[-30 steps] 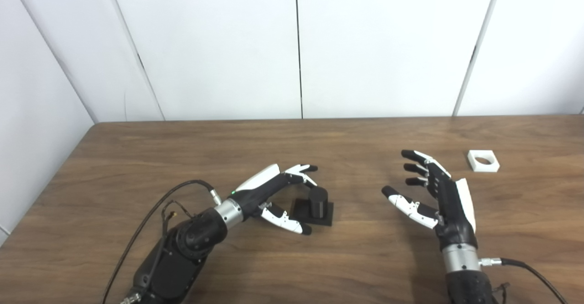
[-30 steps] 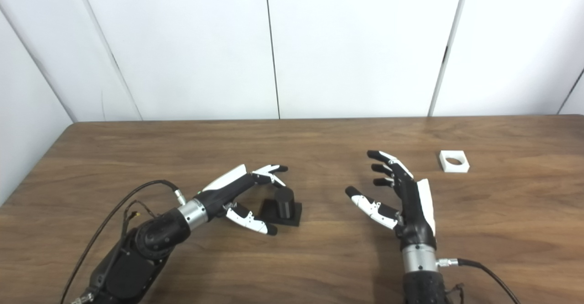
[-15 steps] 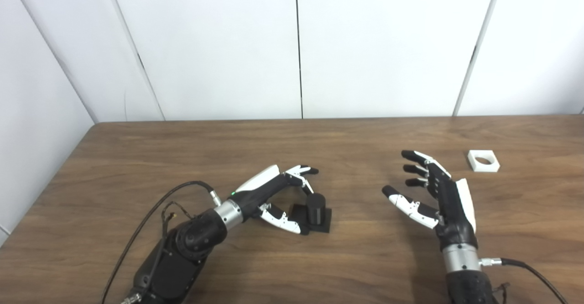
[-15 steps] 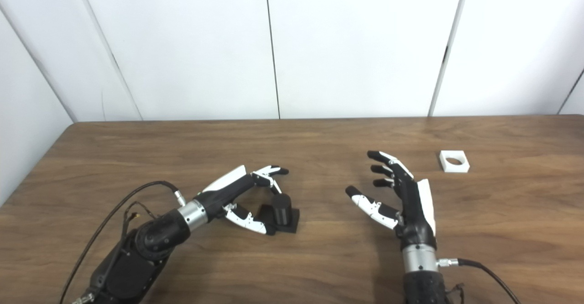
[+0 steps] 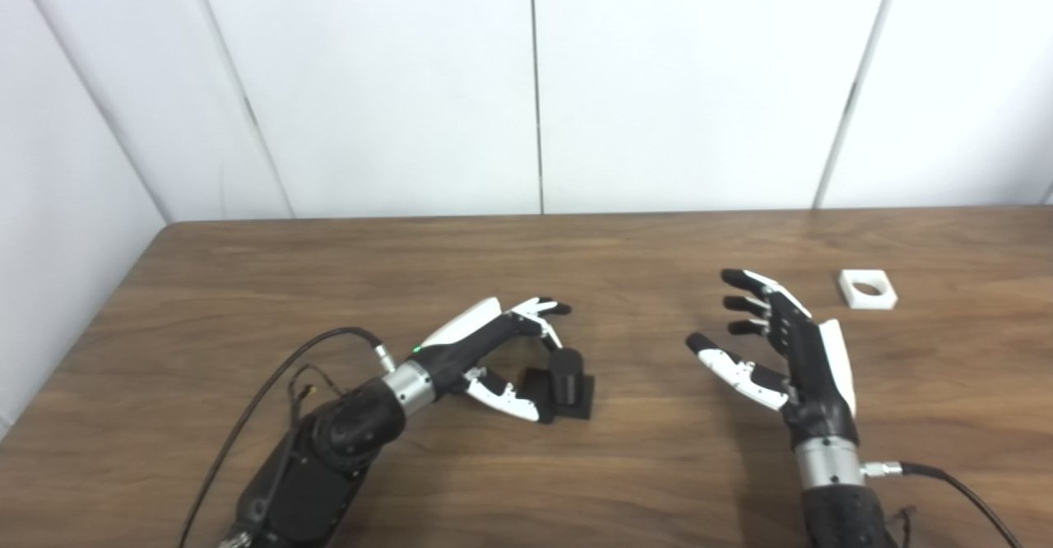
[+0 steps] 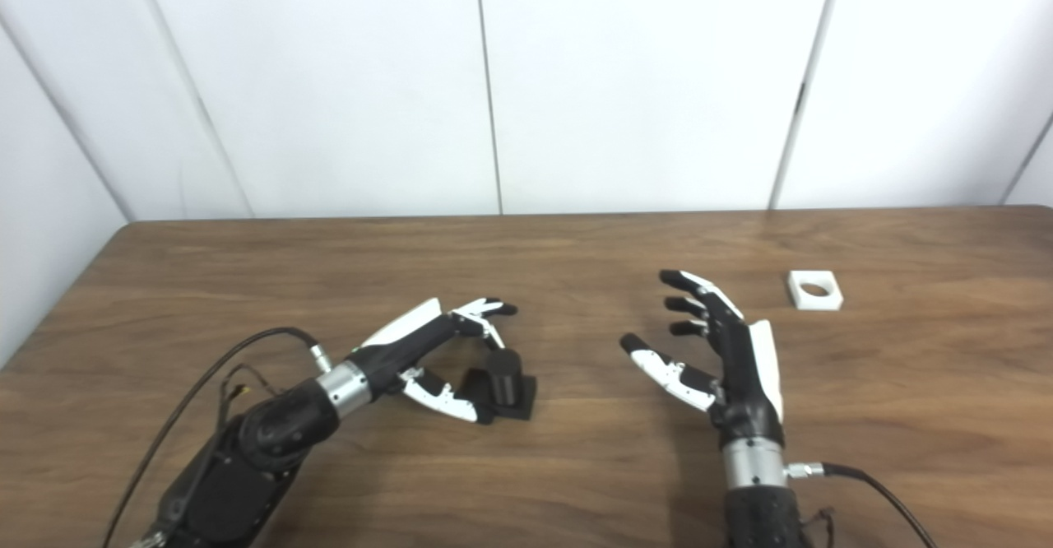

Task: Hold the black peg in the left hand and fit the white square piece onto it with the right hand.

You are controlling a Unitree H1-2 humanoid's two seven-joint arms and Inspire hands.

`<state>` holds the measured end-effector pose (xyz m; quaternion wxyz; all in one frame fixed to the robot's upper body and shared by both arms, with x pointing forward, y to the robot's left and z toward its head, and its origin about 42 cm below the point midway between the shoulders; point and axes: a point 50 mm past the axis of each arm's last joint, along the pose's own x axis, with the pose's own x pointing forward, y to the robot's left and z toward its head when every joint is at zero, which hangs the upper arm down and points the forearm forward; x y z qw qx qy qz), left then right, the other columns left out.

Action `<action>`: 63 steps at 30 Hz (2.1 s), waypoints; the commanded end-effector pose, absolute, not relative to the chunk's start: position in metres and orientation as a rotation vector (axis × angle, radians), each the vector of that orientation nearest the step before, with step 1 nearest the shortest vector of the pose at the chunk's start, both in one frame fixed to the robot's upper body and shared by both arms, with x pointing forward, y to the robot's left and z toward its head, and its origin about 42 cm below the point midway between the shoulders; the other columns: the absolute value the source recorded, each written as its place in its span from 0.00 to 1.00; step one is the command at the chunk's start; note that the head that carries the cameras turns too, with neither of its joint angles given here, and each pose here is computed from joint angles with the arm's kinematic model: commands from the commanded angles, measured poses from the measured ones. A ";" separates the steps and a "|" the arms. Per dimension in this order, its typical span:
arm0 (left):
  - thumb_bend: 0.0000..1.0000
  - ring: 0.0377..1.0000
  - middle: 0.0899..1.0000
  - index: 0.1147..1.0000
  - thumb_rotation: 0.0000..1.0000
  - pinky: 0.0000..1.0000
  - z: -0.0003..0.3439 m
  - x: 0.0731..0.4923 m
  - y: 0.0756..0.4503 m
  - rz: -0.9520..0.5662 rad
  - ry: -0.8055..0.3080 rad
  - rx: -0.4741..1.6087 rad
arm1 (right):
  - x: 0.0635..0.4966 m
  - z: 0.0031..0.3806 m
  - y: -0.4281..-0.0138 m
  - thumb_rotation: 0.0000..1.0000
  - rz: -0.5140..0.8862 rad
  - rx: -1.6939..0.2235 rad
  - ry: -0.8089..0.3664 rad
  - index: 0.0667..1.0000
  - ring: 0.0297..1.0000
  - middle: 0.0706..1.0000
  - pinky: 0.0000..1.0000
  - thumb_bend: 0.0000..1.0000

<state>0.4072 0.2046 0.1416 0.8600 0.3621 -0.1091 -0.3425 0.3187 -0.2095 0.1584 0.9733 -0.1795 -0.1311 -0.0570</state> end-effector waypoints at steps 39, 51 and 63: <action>0.52 1.00 0.94 0.42 0.07 0.93 0.122 0.406 0.240 -0.716 -0.211 0.783 | 0.445 0.385 -0.392 0.29 0.041 -1.560 -0.090 0.73 0.92 0.89 0.84 0.71; 0.52 1.00 0.94 0.42 0.07 0.93 0.121 0.406 0.241 -0.701 -0.211 0.782 | 0.482 0.366 -0.380 0.39 0.188 -1.561 0.130 0.81 1.00 0.97 1.00 0.79; 0.52 1.00 0.94 0.43 0.07 0.93 0.121 0.405 0.242 -0.704 -0.203 0.781 | 0.492 0.348 -0.375 0.36 0.224 -1.507 0.193 0.83 1.00 0.97 1.00 0.84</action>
